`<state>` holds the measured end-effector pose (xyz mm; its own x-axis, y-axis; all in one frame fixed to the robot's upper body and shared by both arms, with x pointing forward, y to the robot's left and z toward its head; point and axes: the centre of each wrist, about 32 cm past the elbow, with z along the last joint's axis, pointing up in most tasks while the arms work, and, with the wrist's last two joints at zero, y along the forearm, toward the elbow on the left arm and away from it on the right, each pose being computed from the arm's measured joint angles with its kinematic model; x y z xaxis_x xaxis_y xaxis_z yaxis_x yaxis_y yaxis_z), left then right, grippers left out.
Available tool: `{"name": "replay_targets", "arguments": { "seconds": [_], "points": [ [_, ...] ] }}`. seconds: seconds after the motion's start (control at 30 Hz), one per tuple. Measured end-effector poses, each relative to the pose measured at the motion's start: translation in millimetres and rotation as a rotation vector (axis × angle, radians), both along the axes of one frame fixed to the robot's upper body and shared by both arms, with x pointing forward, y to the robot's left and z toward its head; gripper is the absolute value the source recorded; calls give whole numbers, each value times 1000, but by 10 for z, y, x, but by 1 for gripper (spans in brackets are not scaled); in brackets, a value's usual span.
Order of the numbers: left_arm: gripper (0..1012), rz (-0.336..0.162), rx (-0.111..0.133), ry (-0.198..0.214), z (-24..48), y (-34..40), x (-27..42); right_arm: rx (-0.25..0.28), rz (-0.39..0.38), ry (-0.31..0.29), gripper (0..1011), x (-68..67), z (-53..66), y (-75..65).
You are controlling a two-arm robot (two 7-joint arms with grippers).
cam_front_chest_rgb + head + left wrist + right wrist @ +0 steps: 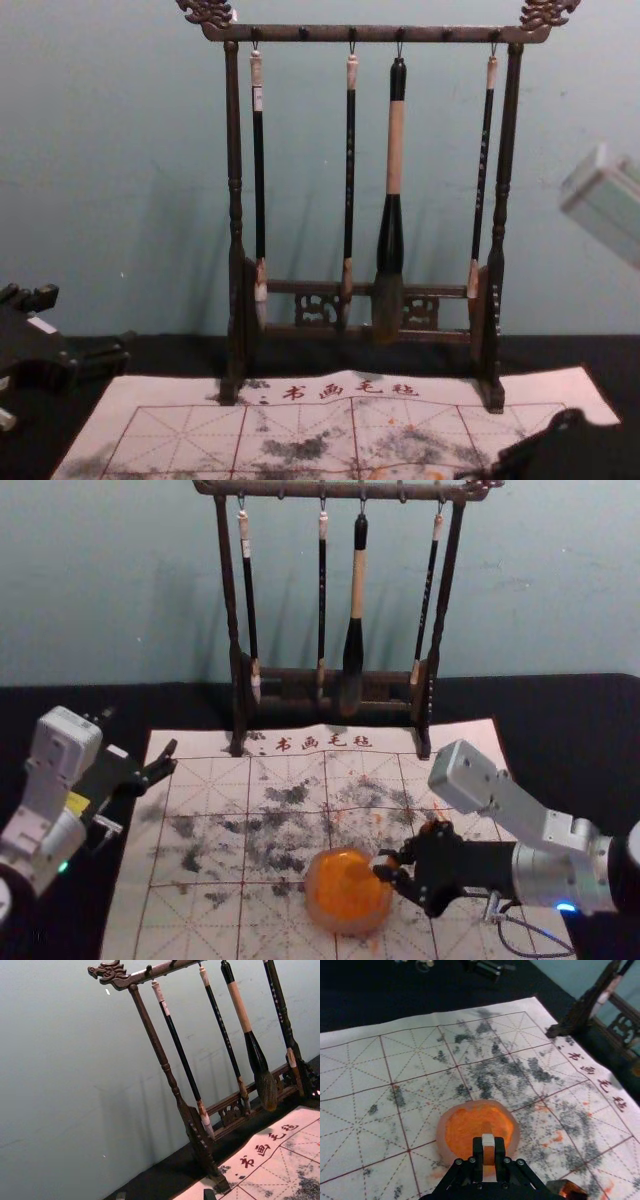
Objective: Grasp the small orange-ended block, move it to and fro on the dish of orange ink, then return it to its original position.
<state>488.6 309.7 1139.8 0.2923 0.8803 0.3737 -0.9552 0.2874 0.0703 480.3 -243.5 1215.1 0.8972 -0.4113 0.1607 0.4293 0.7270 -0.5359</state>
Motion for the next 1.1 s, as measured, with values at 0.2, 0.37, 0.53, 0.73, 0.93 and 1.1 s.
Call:
{"name": "replay_targets", "arguments": {
  "seconds": [0.2,0.37,0.53,0.73,0.93,1.1],
  "points": [
    [1001,0,0,0,0,0,0,-4,-35,-5,96,10,75,-63],
    [1001,0,0,0,0,0,0,-18,-62,-31,96,1,177,-158],
    [1001,0,0,0,0,0,0,-27,-90,-55,96,-30,286,-244],
    [1001,0,0,0,0,0,0,-40,-145,-68,96,-87,389,-342],
    [1001,0,0,0,0,0,0,-68,-196,-64,96,-135,473,-427],
    [1001,0,0,0,0,0,0,-96,-219,-52,96,-156,518,-474]
  ]
}}
